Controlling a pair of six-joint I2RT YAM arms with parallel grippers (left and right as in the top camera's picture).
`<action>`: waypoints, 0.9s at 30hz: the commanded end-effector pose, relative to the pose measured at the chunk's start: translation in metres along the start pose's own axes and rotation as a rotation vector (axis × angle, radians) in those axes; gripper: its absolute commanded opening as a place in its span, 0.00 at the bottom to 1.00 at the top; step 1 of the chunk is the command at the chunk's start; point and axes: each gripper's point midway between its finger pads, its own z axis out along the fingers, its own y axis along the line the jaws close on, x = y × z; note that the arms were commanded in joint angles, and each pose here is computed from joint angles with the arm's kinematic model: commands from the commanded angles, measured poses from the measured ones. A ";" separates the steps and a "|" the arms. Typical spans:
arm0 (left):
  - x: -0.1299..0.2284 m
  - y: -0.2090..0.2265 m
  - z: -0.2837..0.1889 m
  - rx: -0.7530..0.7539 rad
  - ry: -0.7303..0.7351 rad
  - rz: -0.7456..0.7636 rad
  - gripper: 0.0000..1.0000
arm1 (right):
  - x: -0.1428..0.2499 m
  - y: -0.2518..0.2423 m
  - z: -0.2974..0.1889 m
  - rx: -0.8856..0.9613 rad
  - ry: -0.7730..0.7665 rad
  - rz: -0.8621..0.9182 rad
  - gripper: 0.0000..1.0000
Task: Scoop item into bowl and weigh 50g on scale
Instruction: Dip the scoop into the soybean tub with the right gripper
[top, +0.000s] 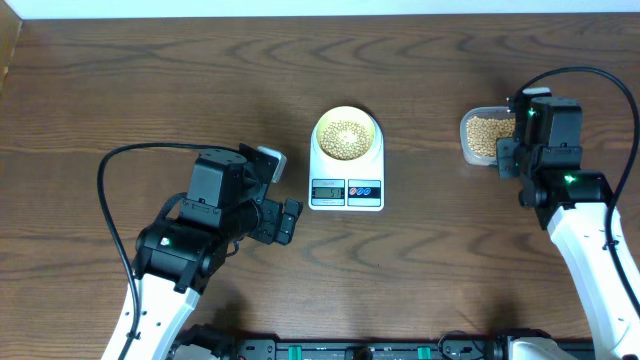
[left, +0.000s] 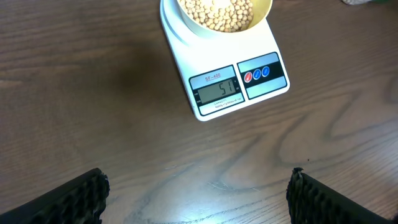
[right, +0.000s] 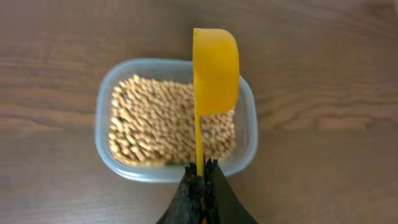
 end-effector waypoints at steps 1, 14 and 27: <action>0.000 0.001 0.000 -0.009 0.000 0.004 0.94 | -0.021 0.029 -0.005 -0.169 -0.083 0.089 0.01; 0.000 0.001 0.000 -0.009 0.000 0.004 0.93 | -0.146 0.047 -0.057 -0.475 -0.580 0.408 0.01; 0.000 0.001 0.000 -0.009 0.000 0.004 0.93 | -0.153 0.115 -0.036 -0.653 -0.574 0.330 0.01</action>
